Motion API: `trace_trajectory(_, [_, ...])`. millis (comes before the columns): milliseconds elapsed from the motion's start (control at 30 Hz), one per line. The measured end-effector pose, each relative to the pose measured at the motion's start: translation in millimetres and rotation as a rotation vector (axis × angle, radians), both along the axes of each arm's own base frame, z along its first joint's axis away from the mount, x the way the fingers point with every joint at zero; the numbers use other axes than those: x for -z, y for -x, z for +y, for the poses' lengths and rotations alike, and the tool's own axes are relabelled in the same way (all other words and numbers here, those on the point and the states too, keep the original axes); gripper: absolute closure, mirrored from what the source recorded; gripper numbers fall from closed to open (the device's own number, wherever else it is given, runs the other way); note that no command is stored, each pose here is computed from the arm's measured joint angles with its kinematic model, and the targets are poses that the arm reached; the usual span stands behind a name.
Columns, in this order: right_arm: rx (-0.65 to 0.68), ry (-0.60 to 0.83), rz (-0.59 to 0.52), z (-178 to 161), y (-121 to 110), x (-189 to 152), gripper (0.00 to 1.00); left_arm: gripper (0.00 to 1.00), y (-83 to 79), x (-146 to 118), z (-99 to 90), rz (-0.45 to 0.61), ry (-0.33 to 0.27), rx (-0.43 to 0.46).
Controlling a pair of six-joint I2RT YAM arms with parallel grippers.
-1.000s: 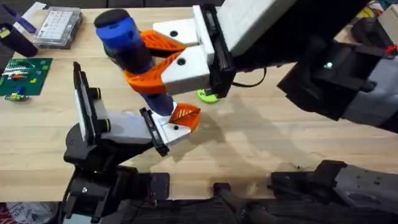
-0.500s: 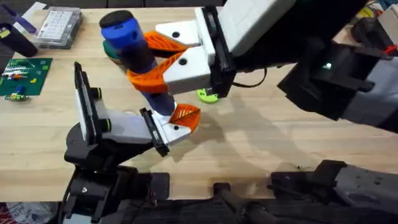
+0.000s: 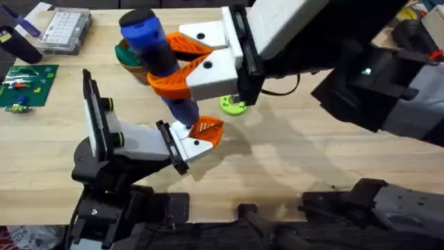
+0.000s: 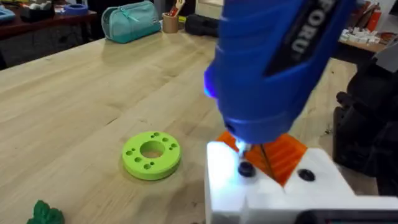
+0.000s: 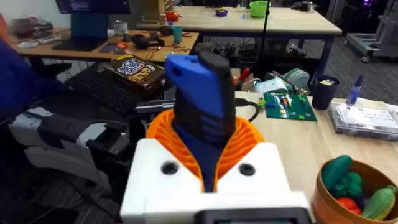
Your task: Pick up the gripper from the table and insert it into the empty holder that is missing its gripper. Then pick up a screw, insert it into the mounting hole, and use the screwdriver to tighten it. Finally, clean up the table by picking up the vegetable and placing it into the bucket.
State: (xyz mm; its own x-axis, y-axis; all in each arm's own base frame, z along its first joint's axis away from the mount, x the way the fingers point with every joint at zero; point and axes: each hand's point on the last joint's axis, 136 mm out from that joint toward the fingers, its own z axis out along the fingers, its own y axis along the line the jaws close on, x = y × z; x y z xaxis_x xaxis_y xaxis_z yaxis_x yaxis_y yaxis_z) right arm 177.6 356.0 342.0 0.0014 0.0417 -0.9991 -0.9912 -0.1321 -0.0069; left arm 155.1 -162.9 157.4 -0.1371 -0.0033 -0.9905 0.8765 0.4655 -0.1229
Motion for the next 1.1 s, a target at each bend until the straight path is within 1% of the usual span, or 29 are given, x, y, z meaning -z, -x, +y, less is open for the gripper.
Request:
trace_trajectory(233, [0.000,-0.008,-0.008,-0.2,0.2,-1.6,0.947,0.990,0.0,-0.1,0.0,-0.001,0.000,0.000])
trace_trajectory(500, [-0.015,-0.084,-0.063,-0.2,6.8,-20.7,0.946,0.990,0.0,-0.3,0.0,-0.002,0.000,0.000])
trace_trajectory(800, [-0.030,-0.079,-0.039,1.6,11.0,-20.1,0.947,0.990,0.0,-0.3,0.0,-0.002,0.000,0.000])
trace_trajectory(1000, [-0.029,-0.039,0.002,2.8,9.7,-9.7,0.946,0.990,0.0,-0.3,0.0,-0.002,0.000,0.000])
trace_trajectory(1100, [-0.029,-0.037,0.003,2.8,9.7,-9.1,0.947,0.990,0.0,-0.3,0.0,-0.002,0.000,0.000])
